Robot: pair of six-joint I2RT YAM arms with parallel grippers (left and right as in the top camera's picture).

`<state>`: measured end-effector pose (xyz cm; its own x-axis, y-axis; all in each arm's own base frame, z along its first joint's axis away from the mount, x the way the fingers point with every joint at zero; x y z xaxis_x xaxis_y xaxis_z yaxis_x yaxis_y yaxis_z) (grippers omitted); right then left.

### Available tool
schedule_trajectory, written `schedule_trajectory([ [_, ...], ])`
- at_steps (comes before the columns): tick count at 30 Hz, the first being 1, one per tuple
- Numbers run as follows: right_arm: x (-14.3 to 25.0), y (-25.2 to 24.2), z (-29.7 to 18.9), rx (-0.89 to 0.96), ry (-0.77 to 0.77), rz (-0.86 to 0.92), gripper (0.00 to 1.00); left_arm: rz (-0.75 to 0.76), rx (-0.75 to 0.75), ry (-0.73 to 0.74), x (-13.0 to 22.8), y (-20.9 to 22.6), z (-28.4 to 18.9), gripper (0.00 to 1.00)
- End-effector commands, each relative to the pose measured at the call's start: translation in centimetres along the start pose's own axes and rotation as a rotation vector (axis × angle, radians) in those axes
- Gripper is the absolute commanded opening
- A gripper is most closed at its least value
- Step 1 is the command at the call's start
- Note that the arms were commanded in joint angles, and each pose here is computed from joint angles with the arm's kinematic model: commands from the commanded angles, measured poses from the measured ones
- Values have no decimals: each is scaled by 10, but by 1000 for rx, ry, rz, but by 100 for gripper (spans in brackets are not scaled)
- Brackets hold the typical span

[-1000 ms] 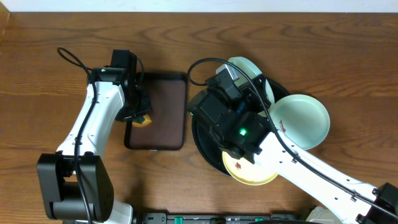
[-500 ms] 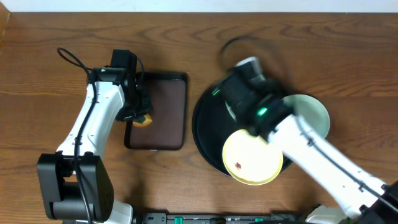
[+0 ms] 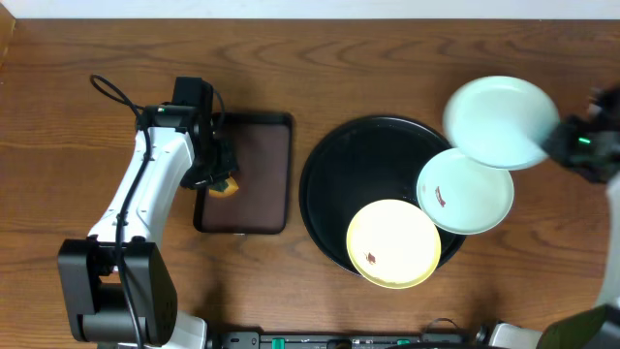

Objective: Clean dirty plates on tray and stack at the side
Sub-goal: 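Carry the plate right and set it on the table beside tray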

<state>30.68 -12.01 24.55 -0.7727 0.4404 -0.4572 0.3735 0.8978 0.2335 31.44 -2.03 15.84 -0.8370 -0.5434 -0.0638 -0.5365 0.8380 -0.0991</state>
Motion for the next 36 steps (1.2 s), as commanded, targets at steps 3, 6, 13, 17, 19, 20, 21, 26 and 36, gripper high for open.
schedule_trajectory([
  [3, 9, -95, 17, 76, 80, 338, 1, 16, -5, 4, 1, 1, 1, 7],
  [6, 21, -139, 35, 161, 141, 457, 1, 16, -5, 4, 1, 1, 1, 7],
  [13, 60, -190, 73, 332, 348, 546, 1, 16, -4, 3, 1, 1, 1, 7],
  [17, 64, -192, 76, 355, 381, 539, 34, 16, -2, 0, 0, 1, 1, 7],
  [19, 59, -184, 75, 293, 358, 532, 57, 16, -2, 0, 0, 1, 1, 8],
  [20, 56, -180, 73, 275, 345, 527, 62, 16, -2, 0, 0, 1, 1, 7],
  [21, 52, -173, 69, 261, 327, 514, 64, 17, -2, 0, 0, 1, 1, 7],
  [26, 26, -119, 38, 155, 203, 369, 63, 21, -2, 1, 0, 1, 1, 8],
  [36, 46, 4, 32, 61, 313, -241, 46, 21, 0, -3, 0, 0, 1, 7],
])
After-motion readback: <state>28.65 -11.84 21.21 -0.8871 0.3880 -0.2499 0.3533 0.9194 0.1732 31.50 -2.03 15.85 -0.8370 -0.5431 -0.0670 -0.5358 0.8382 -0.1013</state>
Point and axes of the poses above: each gripper's point midway between its finger pads, its own z axis out along the fingers, its own y axis along the line the jaws close on, x = y × z, the point moved 7 cm from there along -z, back along the fingers, and after that the axes turned 13 degrees about -z, right-handed, at the moved point
